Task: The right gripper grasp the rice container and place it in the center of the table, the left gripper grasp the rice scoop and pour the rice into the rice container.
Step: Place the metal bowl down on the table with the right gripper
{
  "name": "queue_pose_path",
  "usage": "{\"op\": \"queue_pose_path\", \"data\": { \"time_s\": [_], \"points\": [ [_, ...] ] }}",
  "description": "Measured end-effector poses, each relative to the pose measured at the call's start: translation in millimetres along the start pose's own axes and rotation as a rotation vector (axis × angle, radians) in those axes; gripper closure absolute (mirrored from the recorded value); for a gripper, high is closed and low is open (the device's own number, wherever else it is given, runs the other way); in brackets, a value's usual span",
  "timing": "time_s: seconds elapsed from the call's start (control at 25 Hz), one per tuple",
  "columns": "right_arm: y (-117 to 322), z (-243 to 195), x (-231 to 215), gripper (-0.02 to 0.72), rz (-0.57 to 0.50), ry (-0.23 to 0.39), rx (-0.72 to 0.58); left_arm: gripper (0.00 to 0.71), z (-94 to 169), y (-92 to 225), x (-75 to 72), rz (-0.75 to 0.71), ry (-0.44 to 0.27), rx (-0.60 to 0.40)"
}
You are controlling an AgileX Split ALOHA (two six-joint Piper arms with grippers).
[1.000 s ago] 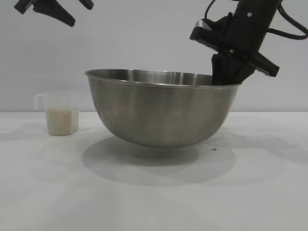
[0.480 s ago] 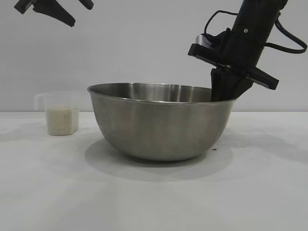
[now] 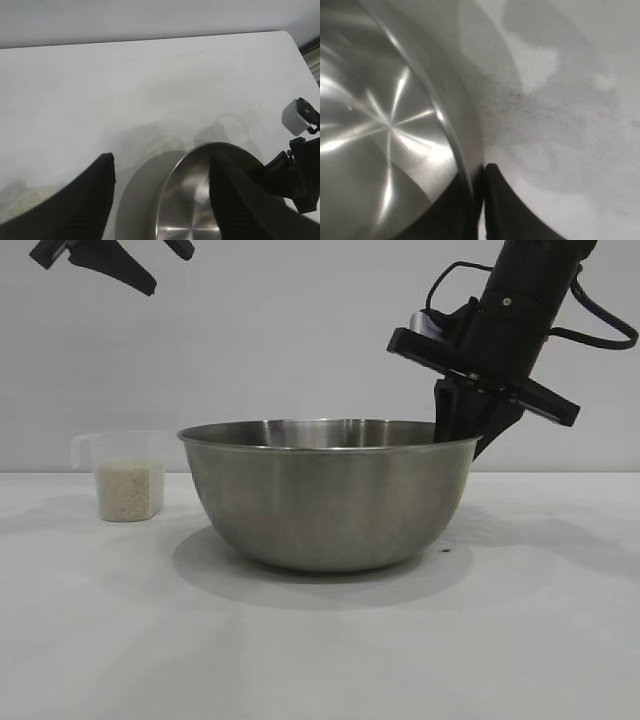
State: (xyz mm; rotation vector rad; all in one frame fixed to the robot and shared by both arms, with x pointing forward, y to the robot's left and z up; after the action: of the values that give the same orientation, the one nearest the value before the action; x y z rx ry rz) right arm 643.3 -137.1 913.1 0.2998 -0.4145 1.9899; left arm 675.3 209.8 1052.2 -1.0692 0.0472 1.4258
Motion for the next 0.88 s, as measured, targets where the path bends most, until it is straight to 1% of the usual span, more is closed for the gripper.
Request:
{"op": "queue_pose_path", "data": {
  "time_s": [0.12,0.16,0.36,0.64,0.8,0.84,0.88],
  "points": [
    [0.0,0.0,0.0,0.283,-0.002,0.000,0.000,0.299,0.0,0.0,0.0,0.000,0.000,0.000],
    [0.0,0.0,0.0,0.255,-0.002,0.000,0.000,0.299,0.0,0.0,0.0,0.000,0.000,0.000],
    [-1.2,6.5,2.8,0.255,0.005,0.003,-0.016,0.299,0.0,0.0,0.0,0.000,0.000,0.000],
    [-13.9,32.5,13.0,0.255,0.051,0.005,-0.053,0.299,0.0,0.0,0.0,0.000,0.000,0.000],
    [-15.0,42.2,11.6,0.255,0.074,0.048,-0.032,0.299,0.0,0.0,0.0,0.000,0.000,0.000],
    [-14.9,44.8,9.6,0.214,0.077,0.065,-0.029,0.299,0.0,0.0,0.0,0.000,0.000,0.000],
    [-14.6,47.1,8.6,0.229,0.082,0.082,-0.027,0.299,0.0,0.0,0.0,0.000,0.000,0.000]
  ]
}}
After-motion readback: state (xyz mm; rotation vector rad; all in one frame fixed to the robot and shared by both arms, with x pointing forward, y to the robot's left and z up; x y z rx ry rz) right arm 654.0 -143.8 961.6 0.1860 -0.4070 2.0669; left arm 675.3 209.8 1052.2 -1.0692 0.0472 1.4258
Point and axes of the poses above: a point on each arm's last joint axis where the gripper is mounted, z pointing back along that axis away from the gripper, x along the wrist's bending axis when the last joint is at zero, y = z × x, the point moved 3 cm from there along -z, pointing out along that axis toward the gripper, and after that the axes turned 12 degrees about z, right-handed, at the moved point
